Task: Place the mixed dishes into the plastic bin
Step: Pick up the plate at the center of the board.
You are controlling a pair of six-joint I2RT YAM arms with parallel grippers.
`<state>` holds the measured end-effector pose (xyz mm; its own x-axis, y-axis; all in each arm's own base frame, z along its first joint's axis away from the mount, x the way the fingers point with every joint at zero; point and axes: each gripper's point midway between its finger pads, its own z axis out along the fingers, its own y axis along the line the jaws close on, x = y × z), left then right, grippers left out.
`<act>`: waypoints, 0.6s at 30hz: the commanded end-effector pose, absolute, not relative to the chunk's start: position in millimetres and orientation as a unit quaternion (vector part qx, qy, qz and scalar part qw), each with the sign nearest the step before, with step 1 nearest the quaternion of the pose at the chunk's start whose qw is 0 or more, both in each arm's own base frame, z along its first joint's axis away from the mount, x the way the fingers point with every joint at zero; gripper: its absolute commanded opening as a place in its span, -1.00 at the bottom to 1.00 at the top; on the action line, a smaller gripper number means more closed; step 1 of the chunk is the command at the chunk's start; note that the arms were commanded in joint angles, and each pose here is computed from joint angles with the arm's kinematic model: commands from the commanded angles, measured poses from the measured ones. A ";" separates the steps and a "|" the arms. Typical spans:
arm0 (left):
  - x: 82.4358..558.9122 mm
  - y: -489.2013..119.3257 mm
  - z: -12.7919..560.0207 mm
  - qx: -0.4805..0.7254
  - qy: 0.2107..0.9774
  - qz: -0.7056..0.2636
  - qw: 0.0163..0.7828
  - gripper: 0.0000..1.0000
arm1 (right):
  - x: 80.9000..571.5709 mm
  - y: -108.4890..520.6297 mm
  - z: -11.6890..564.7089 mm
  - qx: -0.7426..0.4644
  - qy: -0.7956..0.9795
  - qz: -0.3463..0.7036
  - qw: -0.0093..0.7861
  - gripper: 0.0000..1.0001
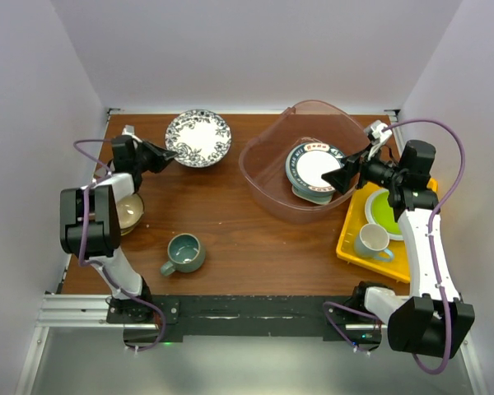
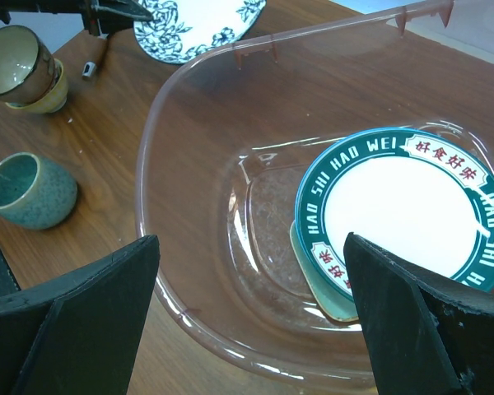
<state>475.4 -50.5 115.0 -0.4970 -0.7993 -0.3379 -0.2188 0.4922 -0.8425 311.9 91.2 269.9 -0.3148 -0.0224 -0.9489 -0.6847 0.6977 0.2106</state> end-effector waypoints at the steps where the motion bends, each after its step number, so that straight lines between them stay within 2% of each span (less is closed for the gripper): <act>1: 484.6 -58.2 207.8 -0.247 0.729 -0.441 0.461 -1.00 | 311.0 91.5 280.8 -0.249 0.733 0.306 0.554 0.96; 18: 447.9 -51.3 286.2 -0.207 0.701 -0.421 0.537 -1.00 | 312.9 91.7 278.5 -0.249 0.733 0.306 0.553 0.96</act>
<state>453.1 -49.7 200.5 -0.4545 -0.7661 -0.4545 -0.0679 0.5385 -0.8399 313.0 91.2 271.4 -0.3048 -0.0241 -0.9521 -0.6871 0.6978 0.2022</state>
